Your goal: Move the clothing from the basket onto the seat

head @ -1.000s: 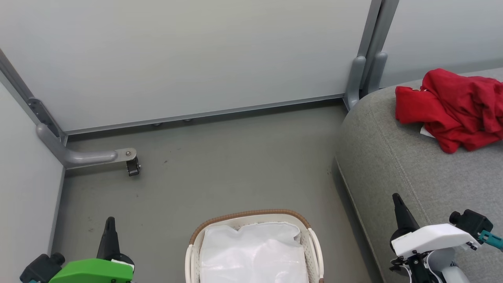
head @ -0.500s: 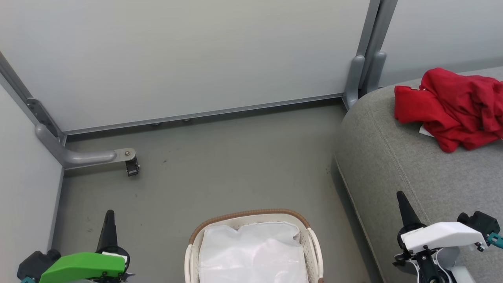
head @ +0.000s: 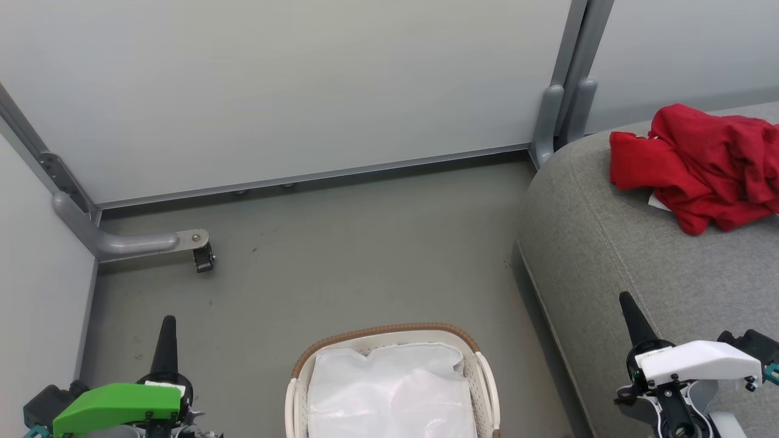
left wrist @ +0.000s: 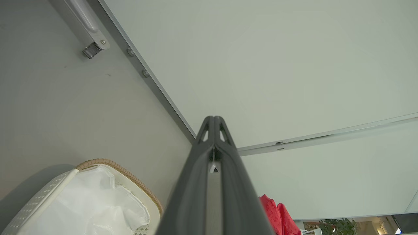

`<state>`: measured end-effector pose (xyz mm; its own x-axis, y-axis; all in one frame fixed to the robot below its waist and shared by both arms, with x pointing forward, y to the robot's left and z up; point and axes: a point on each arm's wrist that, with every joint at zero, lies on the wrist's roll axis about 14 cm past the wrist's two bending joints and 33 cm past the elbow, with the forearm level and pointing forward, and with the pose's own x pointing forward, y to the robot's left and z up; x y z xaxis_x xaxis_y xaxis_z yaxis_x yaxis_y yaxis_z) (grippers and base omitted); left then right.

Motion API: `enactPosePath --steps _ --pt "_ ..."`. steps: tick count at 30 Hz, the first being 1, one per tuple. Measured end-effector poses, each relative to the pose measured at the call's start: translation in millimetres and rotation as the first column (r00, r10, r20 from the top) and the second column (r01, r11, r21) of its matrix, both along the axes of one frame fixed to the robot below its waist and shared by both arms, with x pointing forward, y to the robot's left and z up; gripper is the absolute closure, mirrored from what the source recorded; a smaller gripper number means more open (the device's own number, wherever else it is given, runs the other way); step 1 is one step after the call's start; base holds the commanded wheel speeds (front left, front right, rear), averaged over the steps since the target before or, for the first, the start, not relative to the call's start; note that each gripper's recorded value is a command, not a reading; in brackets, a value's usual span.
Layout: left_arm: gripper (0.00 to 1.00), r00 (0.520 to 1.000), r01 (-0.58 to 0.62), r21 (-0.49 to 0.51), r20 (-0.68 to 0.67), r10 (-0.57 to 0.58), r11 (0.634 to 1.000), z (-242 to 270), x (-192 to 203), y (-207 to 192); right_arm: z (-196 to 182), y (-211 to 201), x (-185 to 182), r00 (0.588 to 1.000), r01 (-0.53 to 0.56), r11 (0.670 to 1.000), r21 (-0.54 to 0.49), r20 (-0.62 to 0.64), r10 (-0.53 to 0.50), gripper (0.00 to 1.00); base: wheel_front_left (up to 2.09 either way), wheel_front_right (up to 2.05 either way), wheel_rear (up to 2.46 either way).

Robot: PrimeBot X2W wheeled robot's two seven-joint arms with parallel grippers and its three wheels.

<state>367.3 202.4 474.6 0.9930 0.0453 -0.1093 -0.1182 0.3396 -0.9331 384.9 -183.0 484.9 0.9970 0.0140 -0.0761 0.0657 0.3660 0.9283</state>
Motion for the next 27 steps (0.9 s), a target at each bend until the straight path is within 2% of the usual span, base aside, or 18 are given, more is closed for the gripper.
enactPosePath --steps 27 --pt "1.00 0.999 0.015 -0.203 0.053 -0.004 0.979 15 11 -2 10 -9 2 0.999 0.017 0.976 0.217 0.026 -0.024 1.00 0.00 0.00 0.00"
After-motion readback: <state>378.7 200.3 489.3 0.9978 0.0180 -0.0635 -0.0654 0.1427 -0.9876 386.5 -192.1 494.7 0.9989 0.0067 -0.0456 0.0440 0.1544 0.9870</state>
